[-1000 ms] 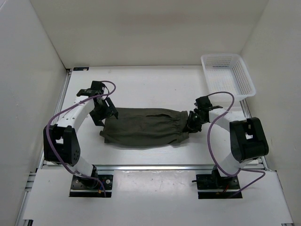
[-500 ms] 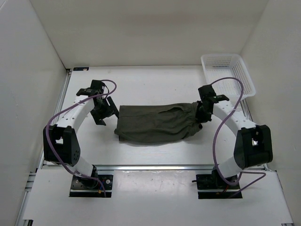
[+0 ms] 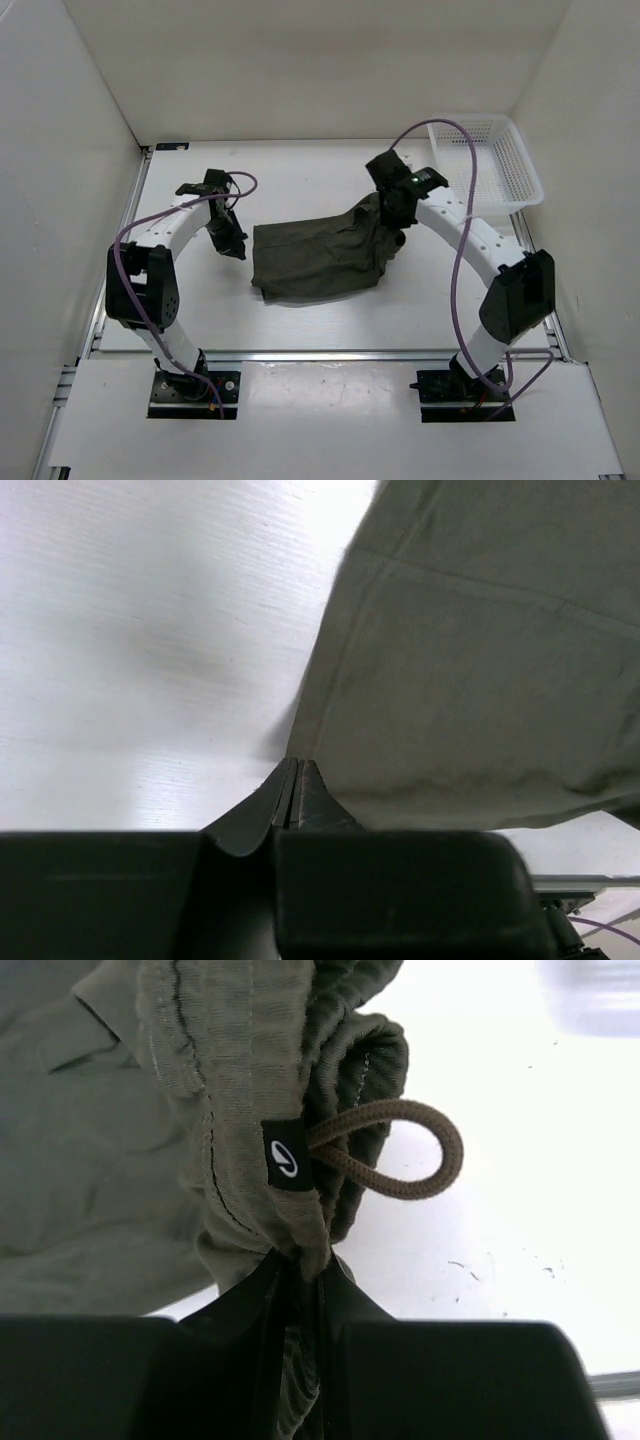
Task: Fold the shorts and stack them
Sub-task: Fold the shorts
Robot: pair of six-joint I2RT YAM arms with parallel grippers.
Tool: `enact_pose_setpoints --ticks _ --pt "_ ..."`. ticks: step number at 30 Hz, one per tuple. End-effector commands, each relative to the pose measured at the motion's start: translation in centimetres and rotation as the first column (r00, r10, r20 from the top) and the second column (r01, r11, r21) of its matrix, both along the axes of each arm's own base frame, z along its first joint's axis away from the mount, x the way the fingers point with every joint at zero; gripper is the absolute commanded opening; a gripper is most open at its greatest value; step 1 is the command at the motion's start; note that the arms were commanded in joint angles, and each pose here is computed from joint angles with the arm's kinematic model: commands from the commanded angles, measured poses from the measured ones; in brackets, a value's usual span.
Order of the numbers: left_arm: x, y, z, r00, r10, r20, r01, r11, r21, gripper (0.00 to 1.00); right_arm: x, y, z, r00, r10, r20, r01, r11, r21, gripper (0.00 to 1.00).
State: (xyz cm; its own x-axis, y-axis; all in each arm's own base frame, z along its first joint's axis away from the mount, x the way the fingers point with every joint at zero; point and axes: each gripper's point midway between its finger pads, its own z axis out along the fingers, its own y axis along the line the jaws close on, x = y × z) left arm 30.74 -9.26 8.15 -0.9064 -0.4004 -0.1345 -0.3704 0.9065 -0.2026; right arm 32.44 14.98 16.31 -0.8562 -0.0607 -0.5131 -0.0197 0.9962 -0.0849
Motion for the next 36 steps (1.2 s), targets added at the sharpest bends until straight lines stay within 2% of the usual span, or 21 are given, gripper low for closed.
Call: enact_pose_setpoints --ticks 1,5,14,23,28,33,36 --pt "1.5 -0.1 1.0 0.998 -0.012 0.063 0.011 1.0 0.008 0.1 0.5 1.9 2.4 0.998 0.032 0.051 -0.027 0.995 -0.092 0.0" --pt "1.6 -0.3 -1.7 1.0 -0.014 0.01 0.014 1.0 0.006 0.1 0.5 5.5 2.3 0.994 0.101 0.046 -0.095 0.987 -0.129 0.0" --pt "0.8 -0.5 -7.0 0.994 -0.018 -0.107 0.018 1.0 0.006 0.1 -0.8 12.7 3.0 0.97 0.235 0.06 -0.229 0.969 -0.093 0.0" --pt "1.4 -0.6 -7.6 0.994 0.002 -0.105 -0.001 1.0 0.003 0.1 -1.7 18.3 4.3 0.932 0.351 0.094 -0.348 0.936 -0.048 0.0" --pt "1.4 -0.7 -7.6 0.994 0.011 -0.107 -0.01 1.0 0.002 0.1 -2.2 22.3 3.7 0.902 0.424 0.086 -0.426 0.905 0.013 0.0" --pt "1.2 -0.6 -7.5 0.994 0.011 -0.105 -0.01 1.0 0.002 0.1 -2.5 27.5 4.3 0.854 0.506 0.118 -0.519 0.843 0.144 0.0" --pt "1.3 -0.7 -7.1 0.995 0.01 -0.095 -0.01 1.0 0.0 0.1 -2.6 30.1 2.8 0.834 0.541 0.109 -0.551 0.808 0.21 0.0"
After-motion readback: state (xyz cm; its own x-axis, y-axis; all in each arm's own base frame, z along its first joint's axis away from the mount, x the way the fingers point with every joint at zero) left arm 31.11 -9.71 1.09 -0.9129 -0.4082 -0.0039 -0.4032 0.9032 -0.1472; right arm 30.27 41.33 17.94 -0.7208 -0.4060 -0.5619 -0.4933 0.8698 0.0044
